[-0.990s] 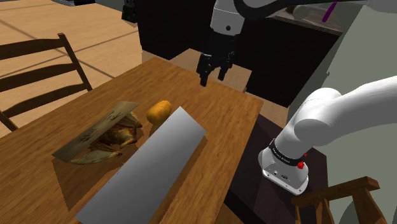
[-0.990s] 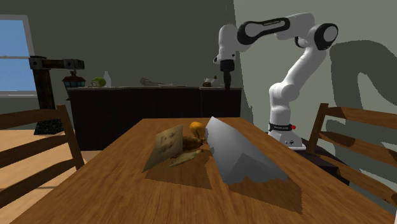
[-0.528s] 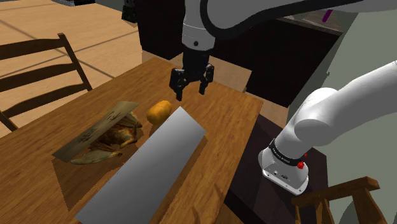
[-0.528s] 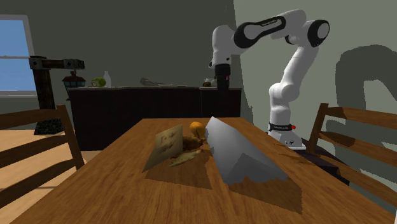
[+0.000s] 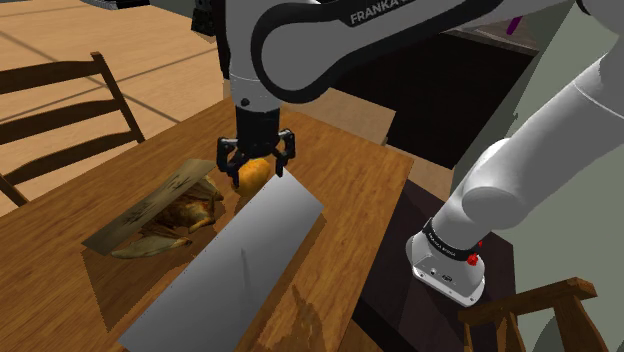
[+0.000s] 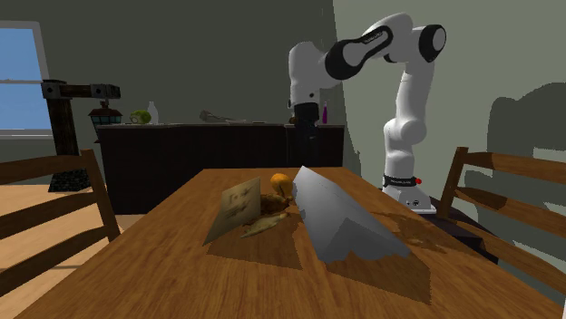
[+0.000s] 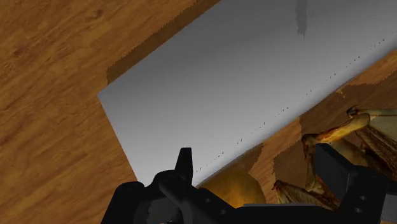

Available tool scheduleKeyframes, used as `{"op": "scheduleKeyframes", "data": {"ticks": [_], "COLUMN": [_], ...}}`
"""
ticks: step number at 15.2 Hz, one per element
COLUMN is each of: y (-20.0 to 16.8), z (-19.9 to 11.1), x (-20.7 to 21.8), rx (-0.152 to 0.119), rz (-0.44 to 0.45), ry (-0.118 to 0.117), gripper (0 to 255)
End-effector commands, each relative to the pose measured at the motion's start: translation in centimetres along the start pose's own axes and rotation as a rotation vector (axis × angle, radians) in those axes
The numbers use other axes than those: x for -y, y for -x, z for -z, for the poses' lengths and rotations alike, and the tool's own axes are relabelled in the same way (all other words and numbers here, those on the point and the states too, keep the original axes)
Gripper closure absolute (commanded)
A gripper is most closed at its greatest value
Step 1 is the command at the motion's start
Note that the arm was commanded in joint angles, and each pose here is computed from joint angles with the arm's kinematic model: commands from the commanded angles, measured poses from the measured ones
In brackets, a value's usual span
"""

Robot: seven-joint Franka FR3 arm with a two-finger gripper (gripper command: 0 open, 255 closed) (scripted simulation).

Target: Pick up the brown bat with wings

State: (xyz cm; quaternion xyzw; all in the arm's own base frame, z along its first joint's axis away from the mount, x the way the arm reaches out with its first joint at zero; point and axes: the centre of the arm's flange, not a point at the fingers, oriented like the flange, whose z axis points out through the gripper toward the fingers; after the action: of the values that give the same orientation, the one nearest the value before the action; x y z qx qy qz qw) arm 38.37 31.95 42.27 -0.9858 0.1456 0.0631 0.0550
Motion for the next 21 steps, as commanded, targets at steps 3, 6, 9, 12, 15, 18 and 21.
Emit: {"op": "scheduleKeyframes", "data": {"ticks": [3,6,9,12,15,18,21], "y": [-1.0,-1.8,-2.7,-3.1,-3.4,-3.6,-3.6], "z": [-2.4,-4.2,-6.2,-7.8,-9.3,-10.7,-10.7], "x": [4.8,8.2,11.6,12.5,12.3,12.2,12.2], "rx": [0.017,0.029,0.041,0.044,0.044,0.044,0.044], "rz": [-0.067,-0.114,-0.162,-0.175,-0.175,-0.175,-0.175], "ry": [0.002,0.005,0.007,0.008,0.008,0.008,0.008], "gripper": [0,0,0,0,0,0,255]}}
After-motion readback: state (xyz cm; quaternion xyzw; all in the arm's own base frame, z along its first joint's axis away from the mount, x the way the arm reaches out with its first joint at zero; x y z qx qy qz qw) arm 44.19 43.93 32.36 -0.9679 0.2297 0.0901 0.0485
